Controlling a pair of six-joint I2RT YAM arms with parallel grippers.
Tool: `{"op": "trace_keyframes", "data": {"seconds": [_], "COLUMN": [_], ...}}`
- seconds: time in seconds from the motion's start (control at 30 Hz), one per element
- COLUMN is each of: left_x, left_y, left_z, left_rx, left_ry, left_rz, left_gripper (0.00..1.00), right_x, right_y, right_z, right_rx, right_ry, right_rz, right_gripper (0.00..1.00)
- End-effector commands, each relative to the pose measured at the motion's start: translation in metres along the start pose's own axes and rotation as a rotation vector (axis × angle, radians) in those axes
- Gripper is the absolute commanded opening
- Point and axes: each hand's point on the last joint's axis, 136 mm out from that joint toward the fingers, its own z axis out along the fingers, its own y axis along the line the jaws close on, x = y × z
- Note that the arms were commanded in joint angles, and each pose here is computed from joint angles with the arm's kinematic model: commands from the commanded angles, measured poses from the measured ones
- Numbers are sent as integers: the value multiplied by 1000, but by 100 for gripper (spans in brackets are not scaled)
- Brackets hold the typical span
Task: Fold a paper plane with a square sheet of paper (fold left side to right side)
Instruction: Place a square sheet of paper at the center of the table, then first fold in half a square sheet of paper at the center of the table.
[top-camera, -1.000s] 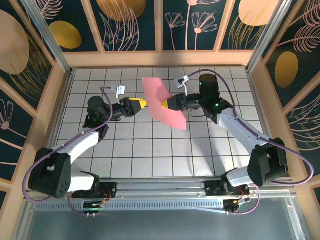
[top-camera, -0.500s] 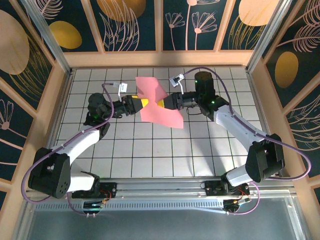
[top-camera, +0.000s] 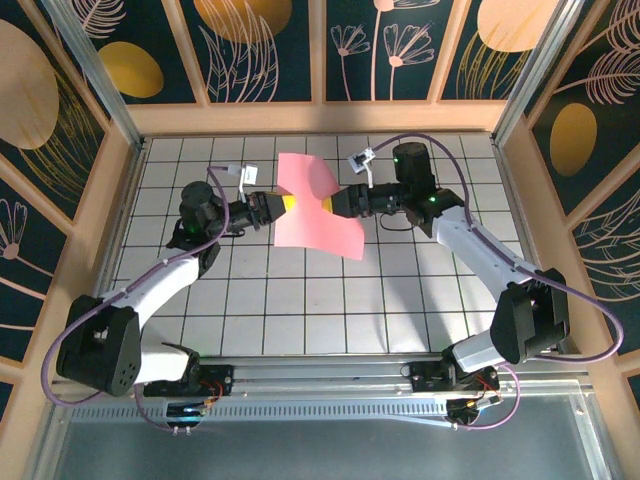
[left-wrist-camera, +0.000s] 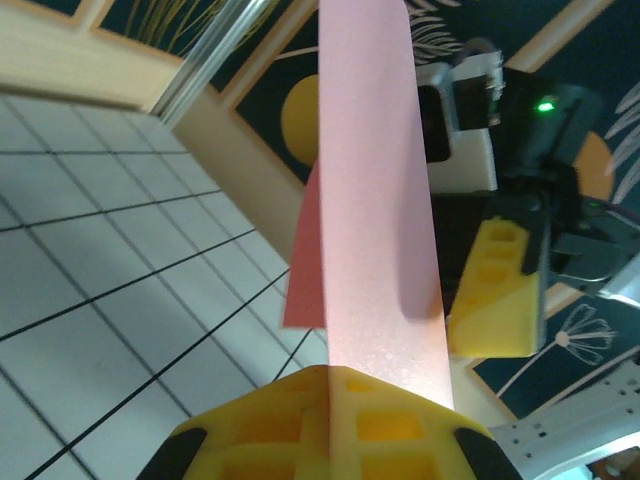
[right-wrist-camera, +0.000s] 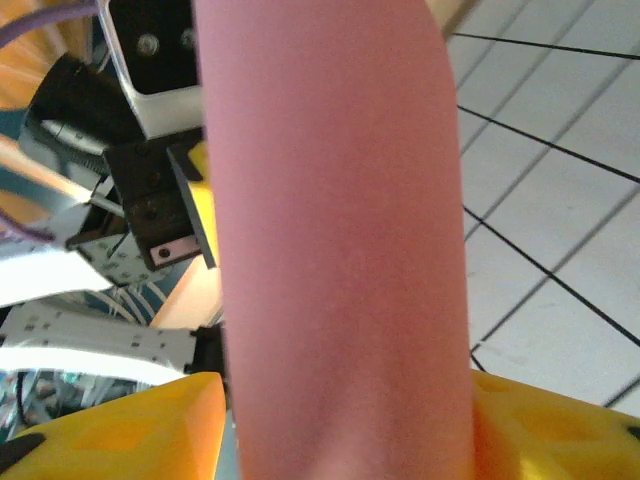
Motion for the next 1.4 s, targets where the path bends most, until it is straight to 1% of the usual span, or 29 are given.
{"op": "trace_keyframes", "data": {"seconds": [0.0,0.1,0.2,0.33,0.43,0.47,0.57,0.63,0.73,0.87,0.97,1.13,1.37], "left_x": [16,34,54,81,99,114,130,135,138,142,144,142,137], "left_y": [35,62,98,149,176,190,209,213,213,217,217,216,211], "left_z": [6,9,10,7,4,2,-6,-10,-11,-14,-14,-13,-10], "left_rx": [-96,-151,-255,-424,-522,-566,-651,-679,-683,-706,-708,-700,-680], "left_ry": [35,63,89,142,192,226,272,284,294,316,326,325,327], "left_rz": [-82,-159,-242,-344,-393,-424,-447,-454,-458,-455,-454,-449,-441], "left_gripper": [0,0,0,0,0,0,0,0,0,0,0,0,1], "right_x": [-8,-3,9,30,47,53,68,78,92,107,115,126,141], "right_y": [-41,-71,-97,-136,-155,-159,-169,-175,-185,-204,-212,-219,-227], "right_z": [-17,-28,-31,-31,-24,-19,-6,5,20,29,36,45,44], "right_rx": [176,271,362,469,480,471,465,463,480,527,536,557,599], "right_ry": [-72,-114,-126,-135,-138,-132,-112,-81,-30,15,46,93,128], "right_rz": [48,109,155,275,356,379,422,439,463,495,510,507,519], "right_gripper": [64,68,71,71,63,60,52,45,35,28,22,16,11]}}
